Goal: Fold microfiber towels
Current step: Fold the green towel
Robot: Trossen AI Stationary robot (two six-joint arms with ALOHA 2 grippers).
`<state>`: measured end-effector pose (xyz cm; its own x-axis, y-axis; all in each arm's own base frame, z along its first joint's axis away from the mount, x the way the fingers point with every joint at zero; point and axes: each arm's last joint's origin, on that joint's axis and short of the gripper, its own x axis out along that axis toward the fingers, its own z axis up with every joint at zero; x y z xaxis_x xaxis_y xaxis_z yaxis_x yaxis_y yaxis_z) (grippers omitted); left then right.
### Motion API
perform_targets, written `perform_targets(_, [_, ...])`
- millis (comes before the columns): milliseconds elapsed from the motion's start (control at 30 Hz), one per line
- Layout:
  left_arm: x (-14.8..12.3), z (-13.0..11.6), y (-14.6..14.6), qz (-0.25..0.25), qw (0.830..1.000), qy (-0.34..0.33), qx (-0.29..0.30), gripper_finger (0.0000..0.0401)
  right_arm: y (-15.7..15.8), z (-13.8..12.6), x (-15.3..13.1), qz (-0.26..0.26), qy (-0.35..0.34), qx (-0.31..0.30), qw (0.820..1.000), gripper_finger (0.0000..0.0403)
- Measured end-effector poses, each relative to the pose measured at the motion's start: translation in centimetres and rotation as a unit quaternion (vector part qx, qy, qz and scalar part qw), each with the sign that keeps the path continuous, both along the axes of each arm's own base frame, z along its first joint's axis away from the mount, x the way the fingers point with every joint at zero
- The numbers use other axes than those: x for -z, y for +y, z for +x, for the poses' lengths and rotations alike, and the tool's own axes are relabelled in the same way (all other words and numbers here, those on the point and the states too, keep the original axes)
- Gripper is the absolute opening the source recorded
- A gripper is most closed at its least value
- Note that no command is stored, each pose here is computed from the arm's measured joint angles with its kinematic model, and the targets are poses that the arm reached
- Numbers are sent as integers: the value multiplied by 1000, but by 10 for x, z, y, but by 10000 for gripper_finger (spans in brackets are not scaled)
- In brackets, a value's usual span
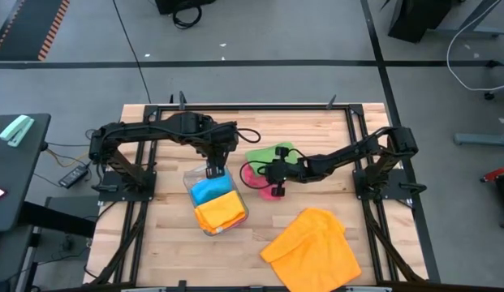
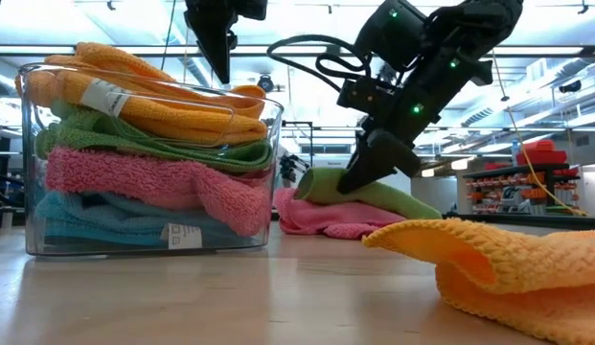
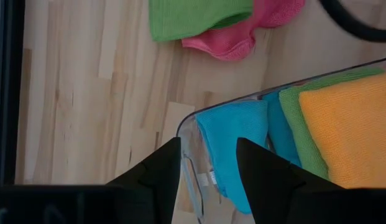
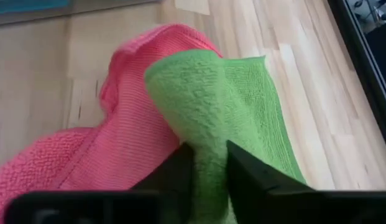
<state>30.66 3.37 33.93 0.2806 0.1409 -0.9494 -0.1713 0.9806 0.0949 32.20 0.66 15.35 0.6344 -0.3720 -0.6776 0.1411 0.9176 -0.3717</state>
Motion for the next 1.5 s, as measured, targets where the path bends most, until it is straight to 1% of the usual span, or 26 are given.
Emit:
perform_targets(133, [1,5,-3,-6,1000,-21,2,164,0,0,0,5,-2,3,1000,41])
perform_targets(200, [5,10,-6,-20,999,-44,-5,165,0,0,-1,8,-1,0,1000,21])
perform_targets(267, [13,16,-9,-28,997,-67,-12,167,1,-1,-3,19,-3,-9,1000,10])
perform_targets(367, [33,25,-17,-29,995,-99,-2,174,1,-4,-12,39,-17,-7,999,9])
perform_targets(533, [75,37,-29,-23,986,-161,32,201,-5,-12,-32,70,-54,29,996,9])
perform_targets(633, [94,39,-31,-16,981,-191,32,225,-10,-15,-40,98,-67,41,992,9])
perform_targets(700, [102,38,-30,-1,979,-203,25,242,-13,-16,-42,118,-73,45,989,9])
perform_targets(833, [113,39,-25,33,973,-229,7,276,-13,-18,-46,156,-80,45,984,9])
perform_targets(1000, [121,40,-23,38,966,-257,3,306,-13,-20,-50,177,-95,62,978,9])
perform_targets(1133, [131,42,-22,58,968,-245,14,310,-12,-21,-51,205,-101,74,971,9])
perform_targets(1267, [142,48,-22,62,969,-240,18,308,-12,-21,-51,224,-102,78,966,9])
perform_targets(1400, [150,54,-20,91,965,-244,-4,311,-11,-21,-51,234,-103,81,963,9])
perform_targets(1500, [153,57,-18,97,963,-252,-9,316,-11,-21,-51,247,-105,84,960,9])
